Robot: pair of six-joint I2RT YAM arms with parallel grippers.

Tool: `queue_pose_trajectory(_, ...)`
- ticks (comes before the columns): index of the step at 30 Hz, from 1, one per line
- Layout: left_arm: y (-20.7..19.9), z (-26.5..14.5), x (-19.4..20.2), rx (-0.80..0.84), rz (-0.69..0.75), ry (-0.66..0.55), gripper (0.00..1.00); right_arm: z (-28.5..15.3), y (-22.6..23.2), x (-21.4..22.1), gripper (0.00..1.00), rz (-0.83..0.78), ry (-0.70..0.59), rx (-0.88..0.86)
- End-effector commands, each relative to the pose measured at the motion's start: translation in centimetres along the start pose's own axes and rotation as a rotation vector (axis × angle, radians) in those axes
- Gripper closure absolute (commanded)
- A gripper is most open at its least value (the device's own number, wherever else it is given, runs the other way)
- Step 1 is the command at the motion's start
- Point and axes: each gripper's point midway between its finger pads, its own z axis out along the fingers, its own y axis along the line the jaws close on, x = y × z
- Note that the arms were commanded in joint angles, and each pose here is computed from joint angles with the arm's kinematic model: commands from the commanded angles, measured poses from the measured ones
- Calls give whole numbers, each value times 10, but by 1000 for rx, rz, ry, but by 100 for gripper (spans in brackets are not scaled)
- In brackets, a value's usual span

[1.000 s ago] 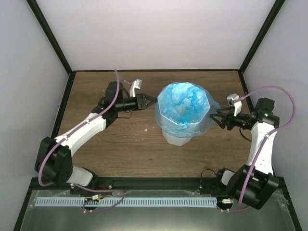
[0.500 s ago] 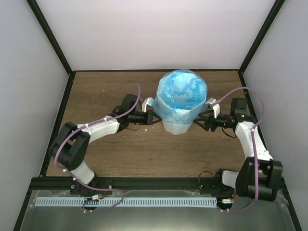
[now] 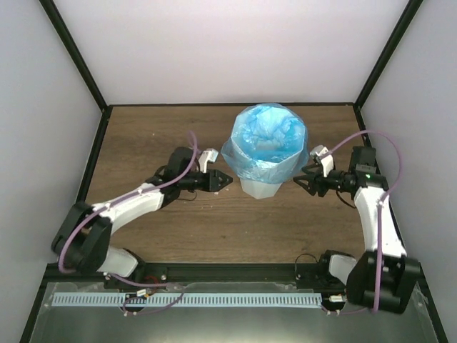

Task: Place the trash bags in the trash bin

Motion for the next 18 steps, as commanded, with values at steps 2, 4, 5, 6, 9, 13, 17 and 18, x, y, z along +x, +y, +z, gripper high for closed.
queue_pose_trajectory(2, -61, -33, -5, 195, 211, -17, 55, -41, 43, -38, 40, -192, -41, 43)
queue_pose_trajectory(4, -80, -46, -1, 251, 291, -2, 50, -58, 55, -58, 38, -253, -71, 73)
queue_pose_trajectory(5, -86, -54, -1, 253, 323, -5, 50, -65, 59, -69, 37, -274, -84, 87)
queue_pose_trajectory(6, -93, -60, -6, 250, 358, -15, 50, -70, 62, -79, 37, -282, -92, 96)
queue_pose_trajectory(9, -110, -73, -14, 264, 420, -22, 54, -77, 58, -98, 37, -246, -103, 94)
queue_pose_trajectory(13, -137, -88, -44, 280, 448, -115, 61, -75, 39, -113, 38, -185, -121, 125)
queue_pose_trajectory(17, -157, -99, -84, 255, 439, -288, 64, -76, 29, -136, 39, -139, -193, 118)
queue_pose_trajectory(18, -157, -98, -91, 252, 420, -310, 70, -77, 32, -141, 39, -133, -209, 99)
